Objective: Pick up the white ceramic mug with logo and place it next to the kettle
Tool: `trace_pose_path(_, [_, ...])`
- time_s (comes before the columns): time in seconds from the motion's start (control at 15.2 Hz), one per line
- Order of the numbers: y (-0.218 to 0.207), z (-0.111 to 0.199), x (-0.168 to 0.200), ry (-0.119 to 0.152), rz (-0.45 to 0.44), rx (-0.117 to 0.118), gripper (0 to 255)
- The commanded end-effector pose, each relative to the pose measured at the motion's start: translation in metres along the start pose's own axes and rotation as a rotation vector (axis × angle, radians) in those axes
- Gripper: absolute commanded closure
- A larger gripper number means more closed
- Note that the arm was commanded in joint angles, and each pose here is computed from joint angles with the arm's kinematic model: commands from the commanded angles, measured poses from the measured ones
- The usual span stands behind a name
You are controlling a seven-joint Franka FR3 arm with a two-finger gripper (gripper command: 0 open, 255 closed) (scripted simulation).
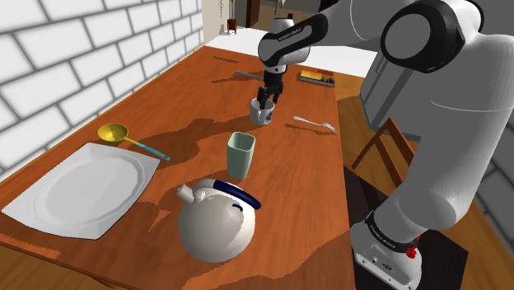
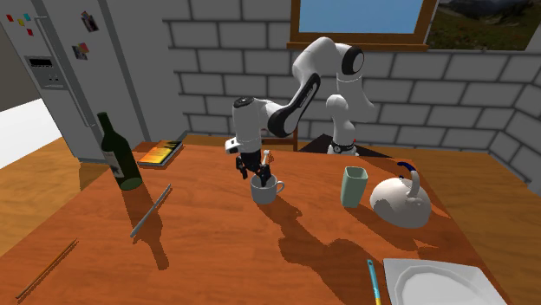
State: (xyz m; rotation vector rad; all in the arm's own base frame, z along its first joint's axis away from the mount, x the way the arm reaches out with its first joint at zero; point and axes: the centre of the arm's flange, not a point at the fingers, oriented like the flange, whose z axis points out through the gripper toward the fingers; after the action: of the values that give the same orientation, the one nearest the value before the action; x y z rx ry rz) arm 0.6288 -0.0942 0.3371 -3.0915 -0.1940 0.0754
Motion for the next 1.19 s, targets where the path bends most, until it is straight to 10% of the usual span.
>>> trace_pose_path(0.0, [0.0,0.002,-0.001,0.001,0.0,0.0,0])
trace_pose_path(0.33, [0.0,0.002,-0.001,0.001,0.0,0.0,0])
trace_pose_path(0.4, [0.0,0.002,-0.001,0.001,0.0,0.0,255])
trace_pose_path(1.12, [0.0,-0.008,-0.001,0.001,0.0,0.0,255])
